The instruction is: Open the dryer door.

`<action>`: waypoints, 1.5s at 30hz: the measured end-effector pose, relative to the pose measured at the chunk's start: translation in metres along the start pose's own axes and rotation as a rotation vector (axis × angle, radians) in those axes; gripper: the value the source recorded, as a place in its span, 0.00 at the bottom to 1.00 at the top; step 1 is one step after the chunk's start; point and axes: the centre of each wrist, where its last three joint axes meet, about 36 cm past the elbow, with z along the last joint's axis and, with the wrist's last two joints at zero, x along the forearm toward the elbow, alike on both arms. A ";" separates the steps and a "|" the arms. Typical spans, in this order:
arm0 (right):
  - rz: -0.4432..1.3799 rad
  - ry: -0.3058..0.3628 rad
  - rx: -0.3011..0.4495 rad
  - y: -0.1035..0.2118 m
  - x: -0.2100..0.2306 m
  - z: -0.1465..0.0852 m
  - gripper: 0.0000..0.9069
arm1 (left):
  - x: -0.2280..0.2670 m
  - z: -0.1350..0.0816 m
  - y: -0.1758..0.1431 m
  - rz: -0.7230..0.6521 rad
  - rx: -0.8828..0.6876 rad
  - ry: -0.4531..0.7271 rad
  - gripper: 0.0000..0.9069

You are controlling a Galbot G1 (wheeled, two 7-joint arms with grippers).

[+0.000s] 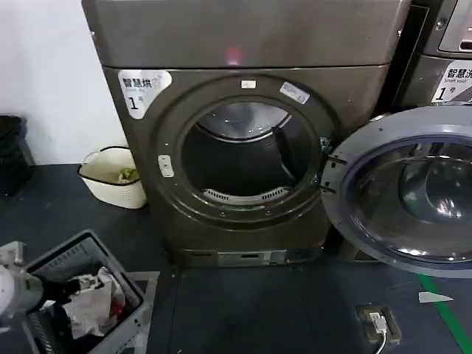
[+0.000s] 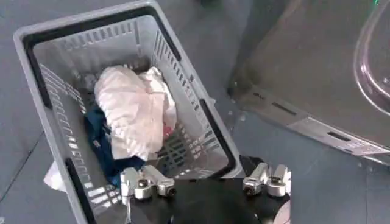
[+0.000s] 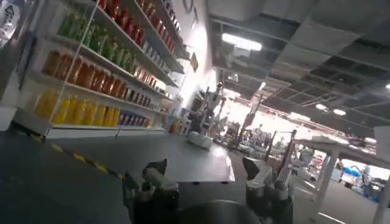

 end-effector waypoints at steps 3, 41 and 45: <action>0.005 0.002 -0.003 -0.001 0.000 0.001 1.00 | 0.000 -0.002 0.001 -0.003 0.005 -0.002 1.00; 0.008 -0.001 -0.010 -0.003 0.001 0.008 1.00 | -0.014 -0.014 0.021 -0.054 0.061 0.021 1.00; 0.006 -0.002 -0.010 -0.003 0.001 0.008 1.00 | -0.015 -0.015 0.023 -0.058 0.066 0.023 1.00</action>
